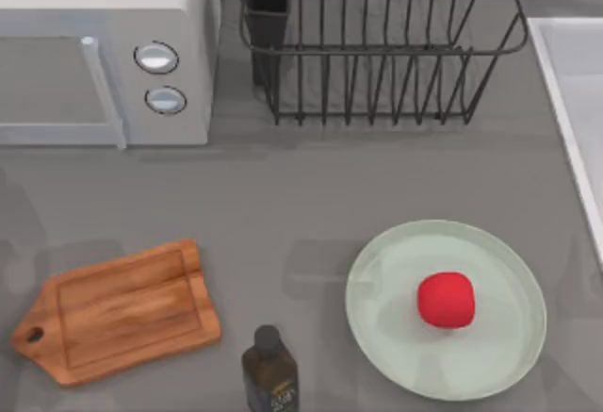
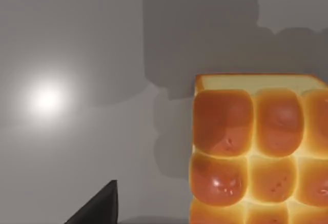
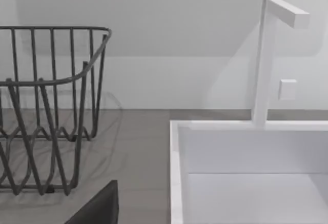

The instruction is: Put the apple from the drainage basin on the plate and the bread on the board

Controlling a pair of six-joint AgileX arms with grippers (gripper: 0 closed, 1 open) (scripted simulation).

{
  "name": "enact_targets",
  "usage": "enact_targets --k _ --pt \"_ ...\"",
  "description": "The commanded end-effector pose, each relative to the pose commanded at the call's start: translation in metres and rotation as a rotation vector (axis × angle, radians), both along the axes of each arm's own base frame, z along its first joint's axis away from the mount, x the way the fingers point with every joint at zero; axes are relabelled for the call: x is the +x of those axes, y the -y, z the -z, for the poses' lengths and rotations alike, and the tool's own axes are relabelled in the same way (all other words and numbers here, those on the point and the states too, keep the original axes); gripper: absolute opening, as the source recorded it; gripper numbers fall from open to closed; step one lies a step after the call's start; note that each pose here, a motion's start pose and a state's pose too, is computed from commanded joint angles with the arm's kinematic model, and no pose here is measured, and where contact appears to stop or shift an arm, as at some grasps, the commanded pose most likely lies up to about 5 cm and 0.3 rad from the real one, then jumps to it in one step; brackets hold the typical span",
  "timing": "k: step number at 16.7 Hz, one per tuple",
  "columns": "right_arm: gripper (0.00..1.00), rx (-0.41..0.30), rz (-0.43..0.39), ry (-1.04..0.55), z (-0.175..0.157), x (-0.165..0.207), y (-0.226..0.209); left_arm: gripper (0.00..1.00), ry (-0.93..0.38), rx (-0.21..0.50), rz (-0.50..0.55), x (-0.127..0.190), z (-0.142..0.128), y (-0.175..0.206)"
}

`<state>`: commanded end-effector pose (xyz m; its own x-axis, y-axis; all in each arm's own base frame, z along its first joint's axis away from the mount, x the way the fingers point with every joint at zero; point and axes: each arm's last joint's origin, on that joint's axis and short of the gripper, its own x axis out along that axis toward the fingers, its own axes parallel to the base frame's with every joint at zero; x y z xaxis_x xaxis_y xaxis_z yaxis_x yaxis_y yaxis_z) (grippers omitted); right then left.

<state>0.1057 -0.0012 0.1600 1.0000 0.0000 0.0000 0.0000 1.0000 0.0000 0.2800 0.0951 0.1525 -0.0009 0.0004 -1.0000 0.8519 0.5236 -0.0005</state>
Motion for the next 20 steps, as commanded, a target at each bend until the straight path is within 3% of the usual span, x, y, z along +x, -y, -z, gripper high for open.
enact_targets --k 5,10,20 --pt "1.0 0.0 0.0 0.0 0.0 0.0 0.0 1.0 0.008 0.003 0.001 0.0 0.044 -0.001" --pt "1.0 0.0 0.0 0.0 0.0 0.0 0.0 1.0 0.002 0.001 0.001 -0.001 0.051 -0.001" --pt "1.0 0.0 0.0 0.0 0.0 0.0 0.0 0.25 0.002 0.001 0.001 -0.001 0.051 -0.001"
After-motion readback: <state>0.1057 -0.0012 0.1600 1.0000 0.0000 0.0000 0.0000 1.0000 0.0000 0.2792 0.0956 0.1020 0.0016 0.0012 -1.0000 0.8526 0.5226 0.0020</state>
